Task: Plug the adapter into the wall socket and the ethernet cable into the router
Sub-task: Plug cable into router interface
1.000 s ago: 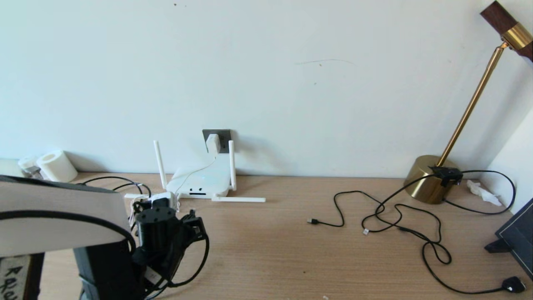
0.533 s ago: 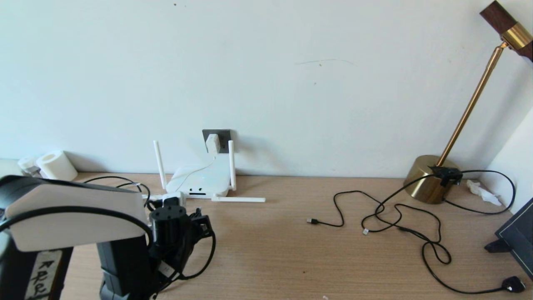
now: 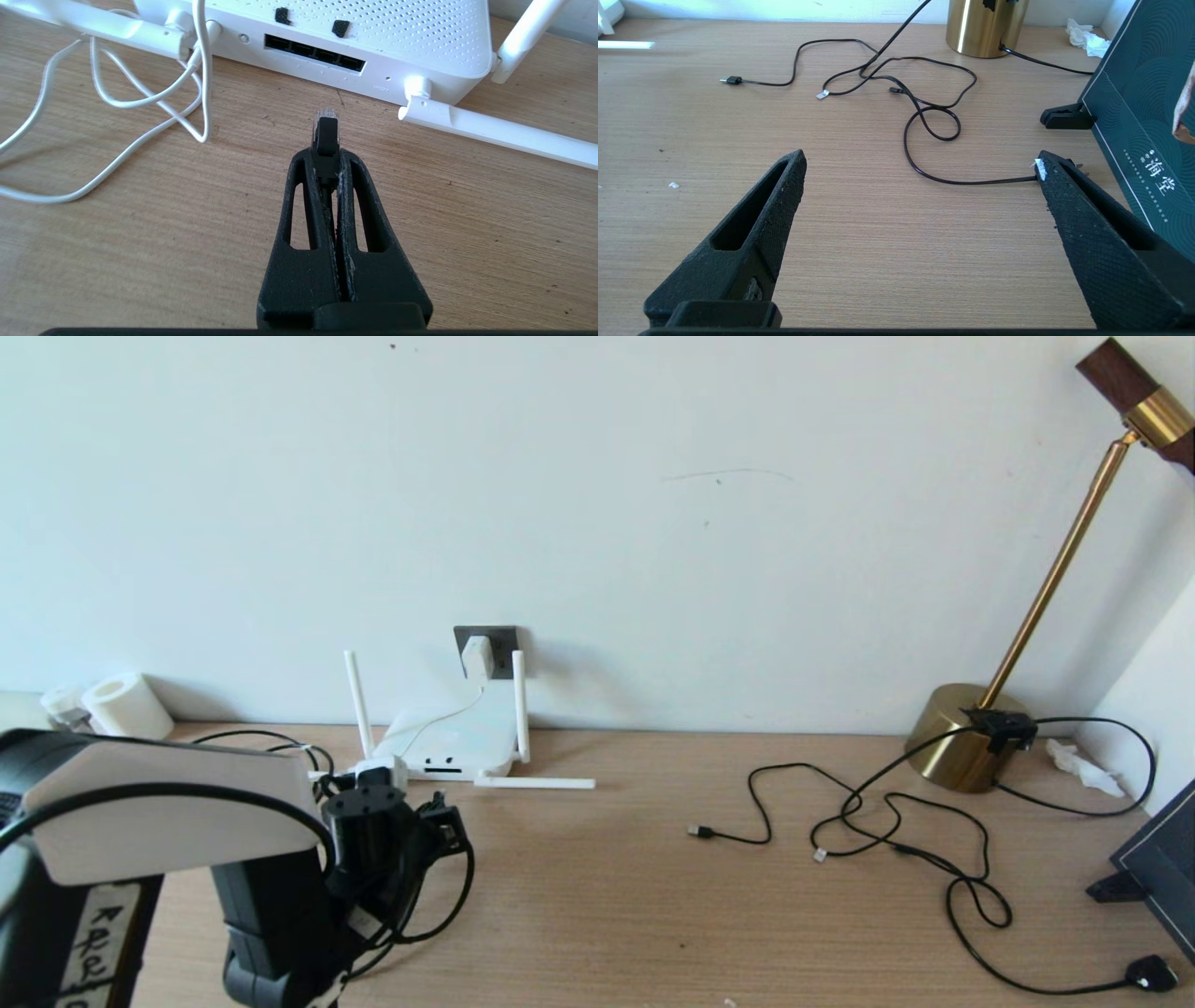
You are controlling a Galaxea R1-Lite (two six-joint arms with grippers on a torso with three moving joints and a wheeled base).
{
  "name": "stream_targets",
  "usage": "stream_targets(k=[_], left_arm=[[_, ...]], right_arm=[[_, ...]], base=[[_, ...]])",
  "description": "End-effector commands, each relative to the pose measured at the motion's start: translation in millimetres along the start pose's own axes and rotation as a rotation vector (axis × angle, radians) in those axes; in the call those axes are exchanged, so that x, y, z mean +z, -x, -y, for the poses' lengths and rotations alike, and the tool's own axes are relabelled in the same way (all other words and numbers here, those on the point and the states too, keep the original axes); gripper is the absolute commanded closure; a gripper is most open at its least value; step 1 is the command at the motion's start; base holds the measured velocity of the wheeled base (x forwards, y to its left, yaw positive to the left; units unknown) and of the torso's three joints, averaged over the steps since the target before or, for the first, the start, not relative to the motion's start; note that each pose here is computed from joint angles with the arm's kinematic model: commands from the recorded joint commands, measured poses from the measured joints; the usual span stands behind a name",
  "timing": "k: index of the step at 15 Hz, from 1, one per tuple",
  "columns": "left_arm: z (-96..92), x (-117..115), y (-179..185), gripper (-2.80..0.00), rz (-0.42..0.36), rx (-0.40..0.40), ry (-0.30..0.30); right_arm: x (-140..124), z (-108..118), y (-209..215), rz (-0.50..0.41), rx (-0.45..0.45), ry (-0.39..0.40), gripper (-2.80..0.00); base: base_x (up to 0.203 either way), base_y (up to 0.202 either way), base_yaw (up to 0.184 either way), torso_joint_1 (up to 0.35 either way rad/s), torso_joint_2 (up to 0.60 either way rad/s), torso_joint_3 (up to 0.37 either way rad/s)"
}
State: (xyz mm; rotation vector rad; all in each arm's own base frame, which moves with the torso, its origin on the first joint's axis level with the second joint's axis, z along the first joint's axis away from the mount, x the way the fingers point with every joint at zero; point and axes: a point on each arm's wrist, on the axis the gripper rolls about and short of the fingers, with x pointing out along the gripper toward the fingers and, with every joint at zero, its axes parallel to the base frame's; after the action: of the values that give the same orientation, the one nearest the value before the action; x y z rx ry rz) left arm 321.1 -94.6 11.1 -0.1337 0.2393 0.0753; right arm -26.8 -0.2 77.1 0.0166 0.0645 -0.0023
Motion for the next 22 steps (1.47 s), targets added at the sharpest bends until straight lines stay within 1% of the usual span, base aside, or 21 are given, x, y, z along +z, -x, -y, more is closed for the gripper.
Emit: stream_targets(k=[1, 5, 7, 9, 15, 18, 22], left_arm=[[-8.0, 3.4, -4.5, 0.00, 0.009, -0.009, 0.014], [-6.5, 4.4, -10.2, 0.00, 0.017, -0.038, 0.014], [-7.5, 0.7, -16.8, 0.00, 0.017, -0.031, -0.013], [-5.8, 2.6, -21.2, 0.00, 0.033, -0.033, -0.015], [-6.3, 1.7, -22.3, 0.00, 0.032, -0.031, -0.018], [-8.7, 1.5, -23.6, 0.00, 0.032, -0.024, -0.045], [-9.2, 0.3, -28.2, 0.00, 0.036, -0.022, -0.047]], right_arm=[[0.0, 0.0, -0.1, -0.001, 0.000, 0.000, -2.80], [0.0, 0.0, 0.0, -0.001, 0.000, 0.000, -2.80], [0.0, 0.0, -0.1, -0.001, 0.000, 0.000, -2.80], [0.0, 0.0, -0.1, -0.001, 0.000, 0.000, -2.80], [0.0, 0.0, -0.1, -0.001, 0.000, 0.000, -2.80], [0.0, 0.0, 0.0, 0.000, 0.000, 0.000, -2.80], [0.0, 0.0, -0.1, -0.001, 0.000, 0.000, -2.80]], base=[[0.000, 0.000, 0.000, 0.000, 0.00, 0.000], [0.000, 0.000, 0.000, 0.000, 0.00, 0.000], [0.000, 0.000, 0.000, 0.000, 0.00, 0.000], [0.000, 0.000, 0.000, 0.000, 0.00, 0.000], [0.000, 0.000, 0.000, 0.000, 0.00, 0.000], [0.000, 0.000, 0.000, 0.000, 0.00, 0.000], [0.000, 0.000, 0.000, 0.000, 0.00, 0.000]])
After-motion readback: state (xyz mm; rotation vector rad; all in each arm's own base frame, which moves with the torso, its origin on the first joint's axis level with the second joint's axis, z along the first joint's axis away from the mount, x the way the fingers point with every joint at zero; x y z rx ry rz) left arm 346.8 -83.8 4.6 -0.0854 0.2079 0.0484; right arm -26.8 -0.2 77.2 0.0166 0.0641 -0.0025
